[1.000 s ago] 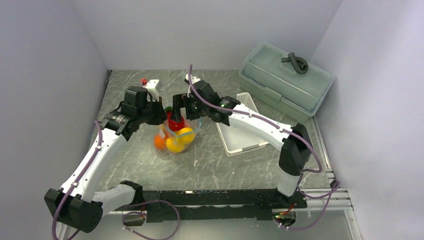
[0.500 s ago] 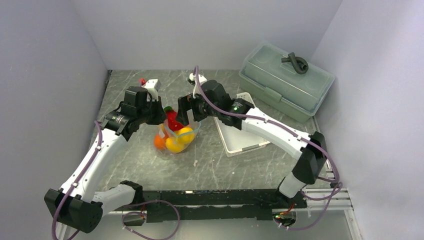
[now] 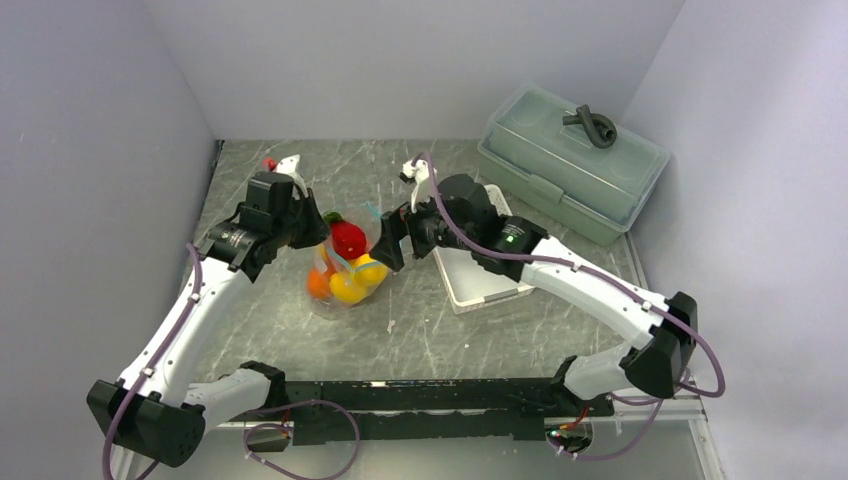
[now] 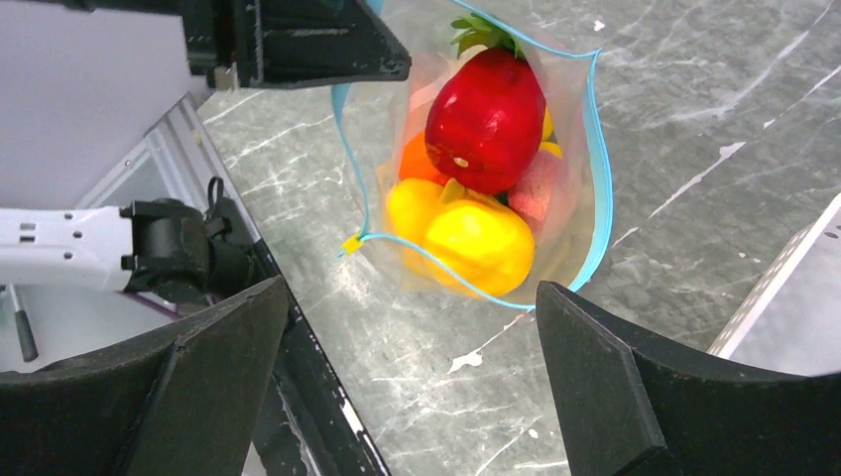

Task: Place the food in the zip-top bag and seal the zipper
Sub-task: Adjust the zipper food storage bag at the center of the board.

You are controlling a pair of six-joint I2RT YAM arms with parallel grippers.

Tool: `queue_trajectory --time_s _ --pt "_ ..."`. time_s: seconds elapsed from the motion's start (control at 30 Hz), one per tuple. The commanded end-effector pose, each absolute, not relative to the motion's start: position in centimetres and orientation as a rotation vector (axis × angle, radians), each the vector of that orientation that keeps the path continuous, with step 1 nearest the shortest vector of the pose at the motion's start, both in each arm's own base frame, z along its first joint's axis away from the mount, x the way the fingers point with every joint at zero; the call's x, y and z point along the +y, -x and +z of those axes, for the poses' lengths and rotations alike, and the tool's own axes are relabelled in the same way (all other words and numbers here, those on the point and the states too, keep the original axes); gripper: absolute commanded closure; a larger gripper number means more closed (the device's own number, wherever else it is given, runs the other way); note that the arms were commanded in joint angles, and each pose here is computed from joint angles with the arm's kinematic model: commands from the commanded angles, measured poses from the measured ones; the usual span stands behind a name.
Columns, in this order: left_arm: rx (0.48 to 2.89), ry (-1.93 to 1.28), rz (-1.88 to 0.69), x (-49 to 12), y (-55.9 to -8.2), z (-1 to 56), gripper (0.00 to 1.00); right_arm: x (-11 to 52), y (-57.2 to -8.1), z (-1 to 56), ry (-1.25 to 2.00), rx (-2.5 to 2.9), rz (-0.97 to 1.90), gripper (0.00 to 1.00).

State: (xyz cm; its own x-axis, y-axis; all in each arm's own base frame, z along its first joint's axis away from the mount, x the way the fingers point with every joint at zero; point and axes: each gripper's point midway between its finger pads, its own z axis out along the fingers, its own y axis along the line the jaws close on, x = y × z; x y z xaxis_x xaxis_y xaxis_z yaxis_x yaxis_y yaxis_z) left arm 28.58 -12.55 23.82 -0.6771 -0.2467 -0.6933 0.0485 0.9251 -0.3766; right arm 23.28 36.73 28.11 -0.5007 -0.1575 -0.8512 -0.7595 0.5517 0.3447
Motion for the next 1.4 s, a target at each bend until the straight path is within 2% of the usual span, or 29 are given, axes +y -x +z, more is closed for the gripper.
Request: queue_trajectory --time_s 0.0,0.73,1.37 --pt "2.152 0.294 -0.556 -12.8 -29.4 27.7 1.0 36.4 -22.0 31.2 0.788 1.834 0.999 0.0" --pt "2.042 0.957 -0.505 -9.5 -29.6 29.6 1.0 37.0 -19.7 30.2 0.809 1.837 0.987 0.15" --pt "2.033 1.288 -0.716 -11.9 -28.9 30.7 1.0 40.0 -20.2 28.8 0.609 1.923 0.952 0.22"
